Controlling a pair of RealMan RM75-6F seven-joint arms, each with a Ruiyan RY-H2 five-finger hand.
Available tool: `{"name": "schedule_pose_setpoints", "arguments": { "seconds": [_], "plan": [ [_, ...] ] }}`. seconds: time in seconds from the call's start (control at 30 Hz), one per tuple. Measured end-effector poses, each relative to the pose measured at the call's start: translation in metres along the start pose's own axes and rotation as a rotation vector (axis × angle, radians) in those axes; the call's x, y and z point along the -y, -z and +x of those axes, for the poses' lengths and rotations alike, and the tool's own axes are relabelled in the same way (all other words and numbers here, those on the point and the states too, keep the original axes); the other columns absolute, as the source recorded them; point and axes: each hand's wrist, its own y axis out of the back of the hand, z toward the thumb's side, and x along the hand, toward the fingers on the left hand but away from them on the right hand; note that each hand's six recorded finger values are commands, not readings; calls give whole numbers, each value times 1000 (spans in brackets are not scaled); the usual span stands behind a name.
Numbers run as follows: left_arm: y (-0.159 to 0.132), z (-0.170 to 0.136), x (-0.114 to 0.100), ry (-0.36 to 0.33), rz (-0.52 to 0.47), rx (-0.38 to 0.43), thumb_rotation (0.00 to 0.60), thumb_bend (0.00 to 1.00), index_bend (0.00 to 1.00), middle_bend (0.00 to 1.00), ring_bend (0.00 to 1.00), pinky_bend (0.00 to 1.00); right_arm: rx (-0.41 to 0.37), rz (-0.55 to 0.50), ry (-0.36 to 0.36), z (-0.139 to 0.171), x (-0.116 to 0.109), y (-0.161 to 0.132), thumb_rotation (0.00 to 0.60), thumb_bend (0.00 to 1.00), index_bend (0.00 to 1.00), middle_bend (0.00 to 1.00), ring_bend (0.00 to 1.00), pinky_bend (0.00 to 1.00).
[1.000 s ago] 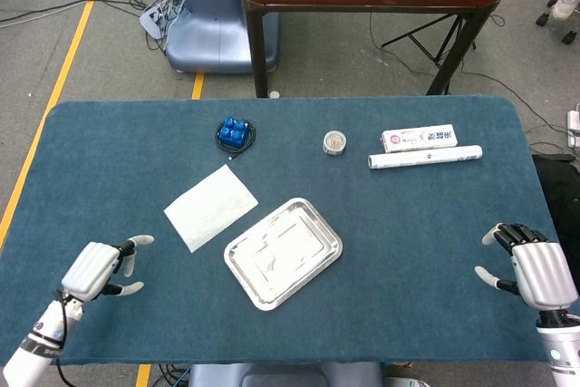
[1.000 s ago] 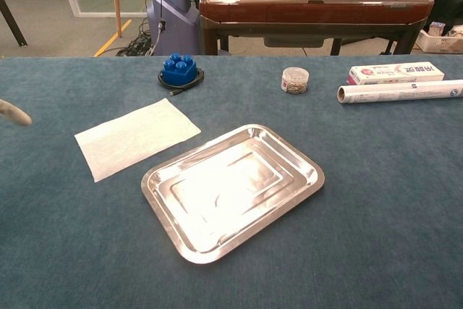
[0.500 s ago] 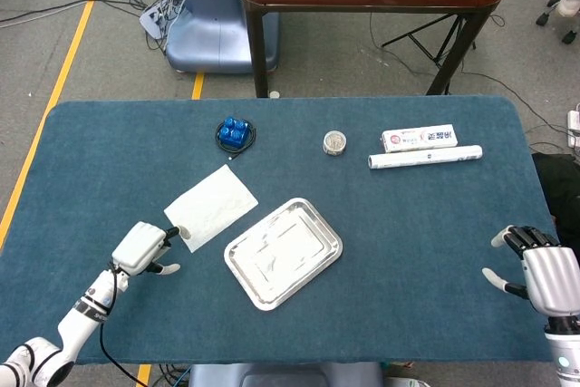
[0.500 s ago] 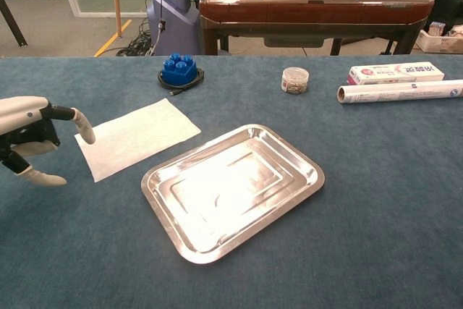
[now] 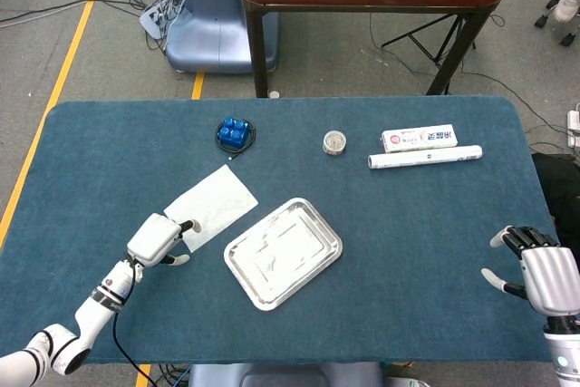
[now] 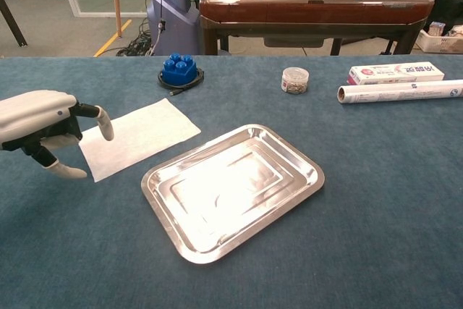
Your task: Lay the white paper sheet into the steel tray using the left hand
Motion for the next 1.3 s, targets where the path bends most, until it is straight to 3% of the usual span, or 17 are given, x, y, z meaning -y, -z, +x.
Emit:
{"name": "schedule_pose_setpoints", "arguments": {
  "seconds": [0.3,0.7,1.1,1.3],
  "plan": [
    [6,8,9,36,56,-39,600,247,415,1000,1000,1000,0,-1,-2,0,0,0,600,95,469,427,343,472],
    [18,3,6,55,181,-48,600,280,416,1000,1000,1000,1,2,-7,0,2,0,600,96,469,427,343,472],
    [24,-1,8,69,247,-48,600,278,404,1000,1000,1000,2,4,-10,-1,2,0,600,96,469,427,342,472],
    [25,0,10,61,243,-48,600,225,394,1000,1000,1000,2,4,-10,-1,2,0,600,96,469,427,343,472]
  ]
}}
